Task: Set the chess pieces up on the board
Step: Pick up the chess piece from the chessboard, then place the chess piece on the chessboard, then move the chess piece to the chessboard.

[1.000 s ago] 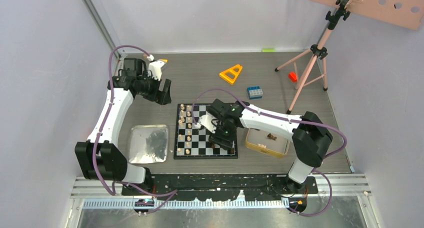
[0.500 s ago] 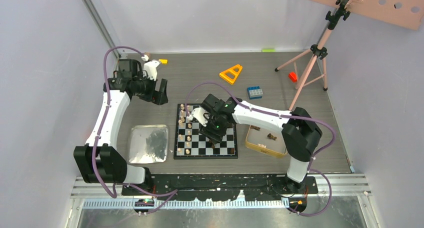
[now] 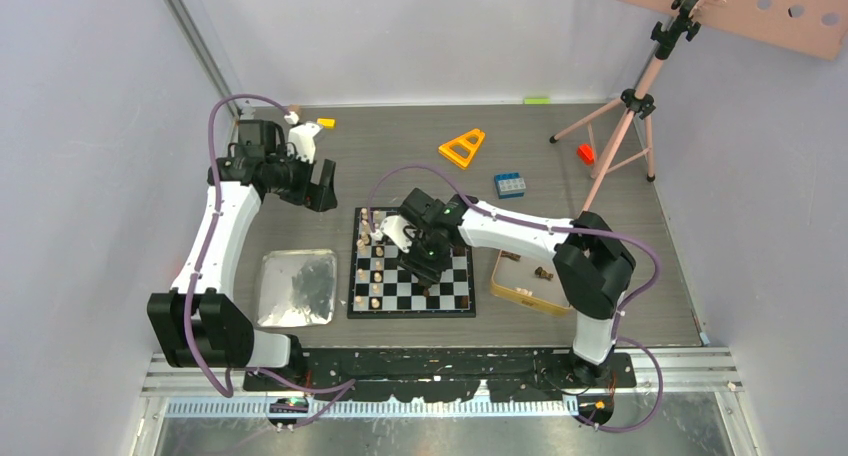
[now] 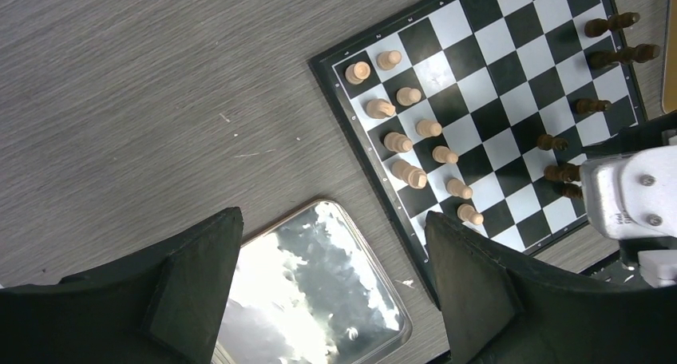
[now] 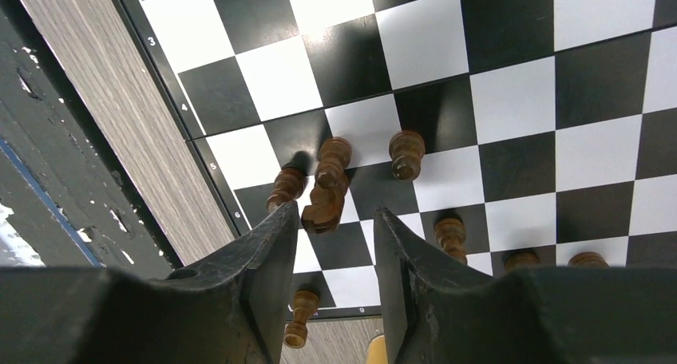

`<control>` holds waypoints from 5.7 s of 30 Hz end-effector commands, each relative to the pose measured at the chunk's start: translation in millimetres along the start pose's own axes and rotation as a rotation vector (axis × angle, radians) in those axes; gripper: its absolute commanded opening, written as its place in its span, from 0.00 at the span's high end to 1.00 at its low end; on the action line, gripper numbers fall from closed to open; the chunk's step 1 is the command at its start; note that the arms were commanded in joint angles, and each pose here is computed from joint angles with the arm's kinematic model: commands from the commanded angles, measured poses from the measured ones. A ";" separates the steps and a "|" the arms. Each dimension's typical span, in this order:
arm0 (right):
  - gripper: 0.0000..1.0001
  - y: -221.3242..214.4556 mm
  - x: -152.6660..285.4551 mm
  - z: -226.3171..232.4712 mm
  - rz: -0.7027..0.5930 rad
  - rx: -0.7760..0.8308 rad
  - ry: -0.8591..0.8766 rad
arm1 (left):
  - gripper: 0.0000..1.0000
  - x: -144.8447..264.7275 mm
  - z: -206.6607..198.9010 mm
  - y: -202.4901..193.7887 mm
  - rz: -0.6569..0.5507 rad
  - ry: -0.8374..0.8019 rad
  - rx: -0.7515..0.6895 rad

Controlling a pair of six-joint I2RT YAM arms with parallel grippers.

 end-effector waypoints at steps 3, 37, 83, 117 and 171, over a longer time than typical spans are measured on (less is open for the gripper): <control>0.57 14.3 -0.9 -5.8 -0.044 0.011 -0.005 | 0.12 13.6 3.7 3.3 -0.061 0.019 0.009; 0.99 -52.5 34.6 -9.2 0.035 -0.069 -0.029 | 0.12 15.9 2.1 5.1 -0.083 -0.010 0.019; 0.43 10.1 1.0 15.3 -0.017 0.046 0.088 | 0.12 21.3 6.6 -1.3 -0.077 0.043 0.027; 0.99 -39.3 9.4 30.1 0.097 0.068 0.070 | 0.12 17.1 7.3 -3.8 -0.072 0.019 0.045; 0.96 17.9 -3.8 -4.1 0.001 0.060 -0.015 | 0.12 20.1 9.8 -9.2 -0.058 0.043 0.019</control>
Point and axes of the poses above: each gripper's point midway between its finger pads, its own x axis back along the fingers, its own z axis along the line the jaws close on, y = z × x, the point moved 8 cm from there along x, back along the fingers
